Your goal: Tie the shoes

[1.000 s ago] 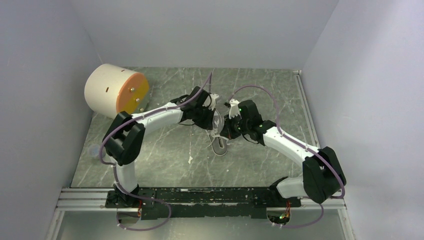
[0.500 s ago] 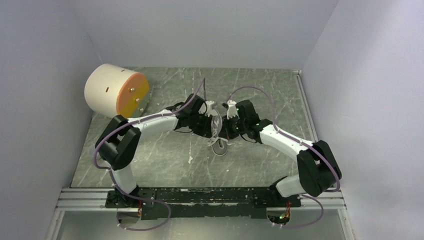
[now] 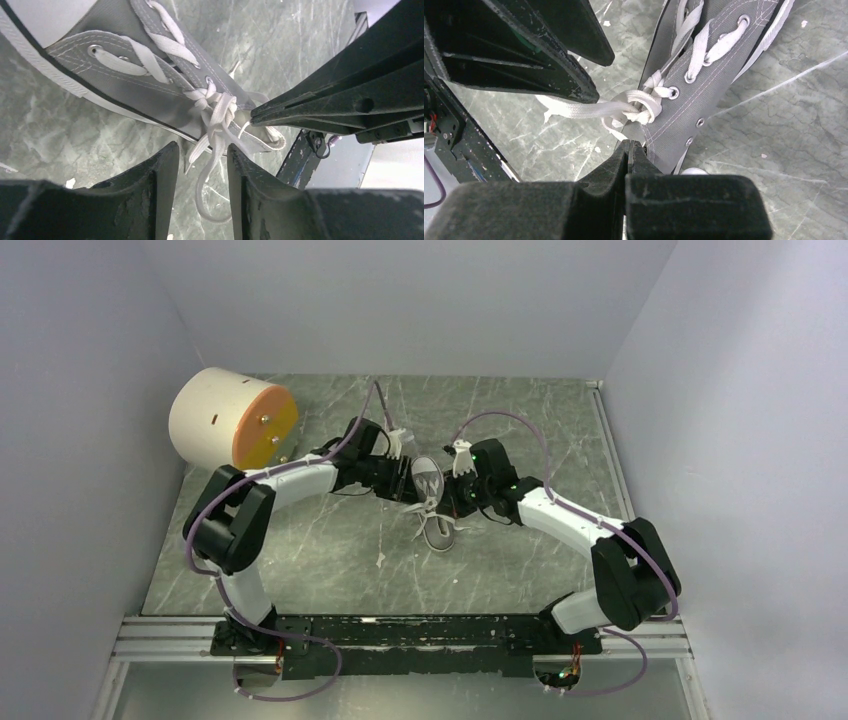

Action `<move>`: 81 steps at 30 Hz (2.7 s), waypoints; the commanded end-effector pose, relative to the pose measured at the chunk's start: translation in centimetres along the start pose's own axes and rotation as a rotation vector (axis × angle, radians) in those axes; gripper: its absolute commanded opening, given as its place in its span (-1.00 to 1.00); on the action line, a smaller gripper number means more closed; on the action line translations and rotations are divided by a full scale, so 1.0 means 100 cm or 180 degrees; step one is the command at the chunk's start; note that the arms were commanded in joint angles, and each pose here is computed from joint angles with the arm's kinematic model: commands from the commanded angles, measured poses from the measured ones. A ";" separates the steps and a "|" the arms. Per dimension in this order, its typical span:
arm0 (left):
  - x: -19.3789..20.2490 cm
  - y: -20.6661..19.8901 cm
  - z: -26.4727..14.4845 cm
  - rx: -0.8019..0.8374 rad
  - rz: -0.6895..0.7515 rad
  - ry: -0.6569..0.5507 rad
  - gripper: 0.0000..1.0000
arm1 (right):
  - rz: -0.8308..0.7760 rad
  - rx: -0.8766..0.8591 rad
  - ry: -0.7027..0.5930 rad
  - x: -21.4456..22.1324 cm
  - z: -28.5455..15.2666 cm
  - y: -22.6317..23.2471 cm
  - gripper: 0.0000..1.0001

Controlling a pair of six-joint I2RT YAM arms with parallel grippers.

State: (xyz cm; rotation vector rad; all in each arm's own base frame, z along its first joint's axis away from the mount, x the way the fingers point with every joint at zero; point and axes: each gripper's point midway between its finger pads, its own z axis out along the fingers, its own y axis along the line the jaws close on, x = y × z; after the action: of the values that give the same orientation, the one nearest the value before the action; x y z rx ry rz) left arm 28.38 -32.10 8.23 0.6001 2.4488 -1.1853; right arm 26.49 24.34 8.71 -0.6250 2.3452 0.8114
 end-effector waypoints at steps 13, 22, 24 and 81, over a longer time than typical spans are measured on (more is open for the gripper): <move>-0.011 -0.025 0.007 0.0783 0.0289 -0.0014 0.51 | -0.0079 0.0037 -0.0246 -0.031 0.000 0.001 -1.00; -0.001 -0.023 0.007 0.0822 0.0284 0.0021 0.55 | -0.0070 -0.0005 -0.0210 -0.030 0.004 0.002 -1.00; 0.001 -0.023 0.008 0.0848 0.0269 0.0045 0.54 | -0.0063 -0.0009 -0.0212 -0.030 0.005 0.002 -1.00; 0.011 -0.023 0.021 0.0962 0.0122 0.0184 -0.40 | 0.0221 -0.0045 -0.0124 -0.037 0.008 -0.011 -1.00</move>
State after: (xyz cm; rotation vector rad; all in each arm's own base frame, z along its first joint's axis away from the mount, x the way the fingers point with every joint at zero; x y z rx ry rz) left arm 26.81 -34.39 6.51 0.7346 2.3572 -1.5095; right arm 29.94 24.90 7.97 -0.5071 2.4121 0.8647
